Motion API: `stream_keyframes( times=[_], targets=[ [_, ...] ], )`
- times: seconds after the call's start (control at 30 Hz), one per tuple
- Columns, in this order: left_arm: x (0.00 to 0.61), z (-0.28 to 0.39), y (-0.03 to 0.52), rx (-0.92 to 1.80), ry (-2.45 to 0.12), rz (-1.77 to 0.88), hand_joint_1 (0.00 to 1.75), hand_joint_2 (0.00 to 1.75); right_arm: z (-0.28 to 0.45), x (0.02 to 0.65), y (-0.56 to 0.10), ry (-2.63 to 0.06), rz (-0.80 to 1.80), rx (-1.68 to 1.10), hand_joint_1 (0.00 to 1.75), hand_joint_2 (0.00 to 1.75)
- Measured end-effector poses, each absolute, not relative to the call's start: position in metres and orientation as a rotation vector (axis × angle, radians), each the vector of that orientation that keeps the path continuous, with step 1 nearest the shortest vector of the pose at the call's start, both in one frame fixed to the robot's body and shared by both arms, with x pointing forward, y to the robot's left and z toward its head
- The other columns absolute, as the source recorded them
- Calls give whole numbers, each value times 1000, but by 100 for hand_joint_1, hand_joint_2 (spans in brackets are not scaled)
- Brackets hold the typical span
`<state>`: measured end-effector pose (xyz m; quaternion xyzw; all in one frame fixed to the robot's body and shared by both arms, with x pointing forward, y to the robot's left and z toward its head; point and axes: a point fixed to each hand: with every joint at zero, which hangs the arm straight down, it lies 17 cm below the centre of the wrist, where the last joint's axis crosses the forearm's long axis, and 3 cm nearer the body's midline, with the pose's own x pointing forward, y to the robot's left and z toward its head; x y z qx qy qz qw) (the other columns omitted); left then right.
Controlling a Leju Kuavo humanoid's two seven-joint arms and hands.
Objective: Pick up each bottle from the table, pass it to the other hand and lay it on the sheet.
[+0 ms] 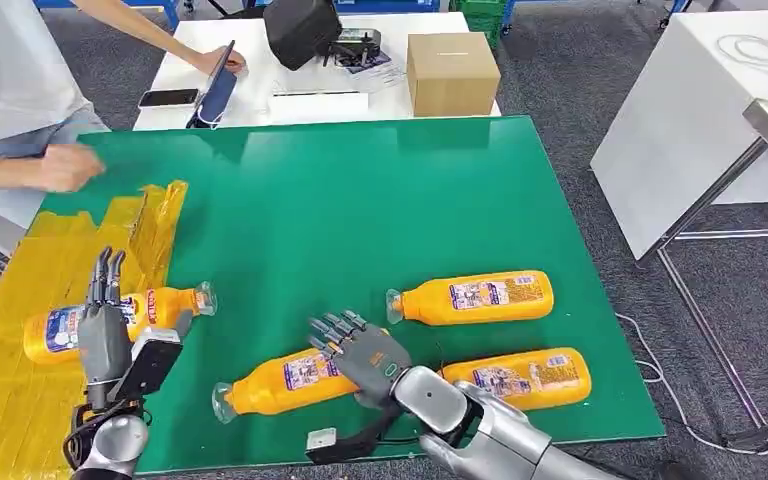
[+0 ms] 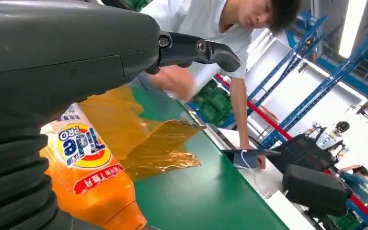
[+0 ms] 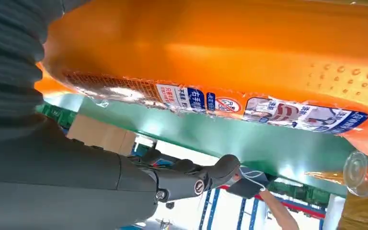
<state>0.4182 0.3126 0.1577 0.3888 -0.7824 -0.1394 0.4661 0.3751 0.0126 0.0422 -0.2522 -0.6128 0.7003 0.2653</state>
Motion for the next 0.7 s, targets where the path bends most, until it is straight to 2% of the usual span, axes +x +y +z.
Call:
stream_keyframes(
  times=[0.27, 0.7],
  targets=[
    [420, 154, 305, 931, -1902, -355, 0, 175, 52, 390, 9, -1632, 1804, -779, 0, 175],
    [433, 160, 282, 890, -1931, -371, 0, 175, 19, 422, -6, -1446, 1736, -686, 0, 175]
  ],
)
